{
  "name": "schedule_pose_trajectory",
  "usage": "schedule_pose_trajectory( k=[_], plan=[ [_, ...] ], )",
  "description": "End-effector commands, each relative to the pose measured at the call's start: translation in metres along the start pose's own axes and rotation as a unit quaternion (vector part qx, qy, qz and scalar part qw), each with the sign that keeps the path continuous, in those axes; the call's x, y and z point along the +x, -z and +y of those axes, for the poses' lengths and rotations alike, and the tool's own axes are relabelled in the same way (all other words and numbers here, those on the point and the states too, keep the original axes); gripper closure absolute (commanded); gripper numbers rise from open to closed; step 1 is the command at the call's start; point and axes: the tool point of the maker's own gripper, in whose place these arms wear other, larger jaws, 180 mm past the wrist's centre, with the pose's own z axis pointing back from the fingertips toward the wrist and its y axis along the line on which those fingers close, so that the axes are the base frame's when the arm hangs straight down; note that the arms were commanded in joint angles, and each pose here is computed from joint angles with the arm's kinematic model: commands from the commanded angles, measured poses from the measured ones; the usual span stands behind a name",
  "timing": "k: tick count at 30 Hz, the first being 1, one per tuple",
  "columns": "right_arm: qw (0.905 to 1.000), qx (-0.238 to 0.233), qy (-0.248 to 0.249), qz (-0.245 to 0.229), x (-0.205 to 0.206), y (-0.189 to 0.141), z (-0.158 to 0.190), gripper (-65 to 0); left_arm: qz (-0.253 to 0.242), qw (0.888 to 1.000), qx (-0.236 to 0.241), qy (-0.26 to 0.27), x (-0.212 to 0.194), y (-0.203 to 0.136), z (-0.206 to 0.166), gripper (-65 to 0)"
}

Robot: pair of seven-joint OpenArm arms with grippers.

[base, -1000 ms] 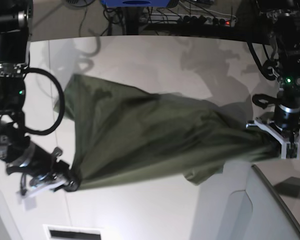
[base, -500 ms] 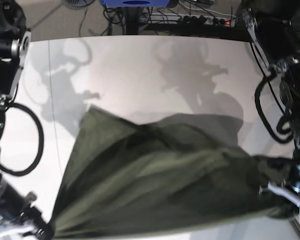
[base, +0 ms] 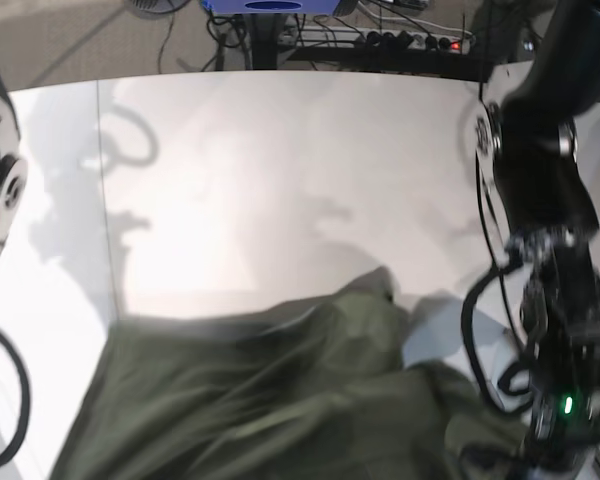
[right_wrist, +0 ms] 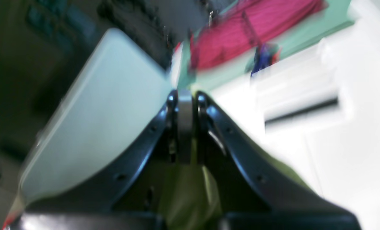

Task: Layout the t-shirt on the table in an organized manner, then fold the t-shirt properly
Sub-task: 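Lift the green shirt high with both grippers and swing it over the table, then lay the shirt flat by lowering both grippers while holding its edge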

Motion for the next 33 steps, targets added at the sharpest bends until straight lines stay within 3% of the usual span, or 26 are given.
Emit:
schedule_pose_trajectory(
  k=[1,7,13,16,22,27,33],
  plan=[
    [0.9988,0.012,-0.017,-0.045,0.04,-0.005,0.012,0.0,-0.051,0.999,0.006,0.003,0.041,0.003,0.005,0.0],
    [0.9949,0.026,-0.073,-0.065,0.073,-0.009,0.011,0.0,-0.105,0.994,0.009,0.004,0.109,0.014,0.011,0.0],
    [0.9881,0.049,-0.12,-0.083,0.099,-0.017,0.026,0.0,-0.127,0.992,0.014,0.002,0.134,0.011,0.016,0.0],
    [0.9915,0.03,-0.121,-0.038,0.067,-0.015,0.003,0.0,-0.079,0.997,0.003,0.007,0.088,0.007,0.002,0.0],
    [0.9935,-0.026,-0.089,0.067,-0.063,-0.035,-0.072,0.0,0.059,0.997,-0.031,0.037,-0.066,-0.032,-0.028,0.0],
    [0.9859,-0.064,-0.053,0.145,-0.164,-0.076,-0.113,0.0,0.158,0.984,-0.063,0.047,-0.158,-0.075,-0.05,0.0],
    [0.9663,-0.111,0.005,0.232,-0.26,-0.131,-0.146,0.0,0.262,0.959,-0.091,0.064,-0.243,-0.131,-0.061,0.0]
  ],
)
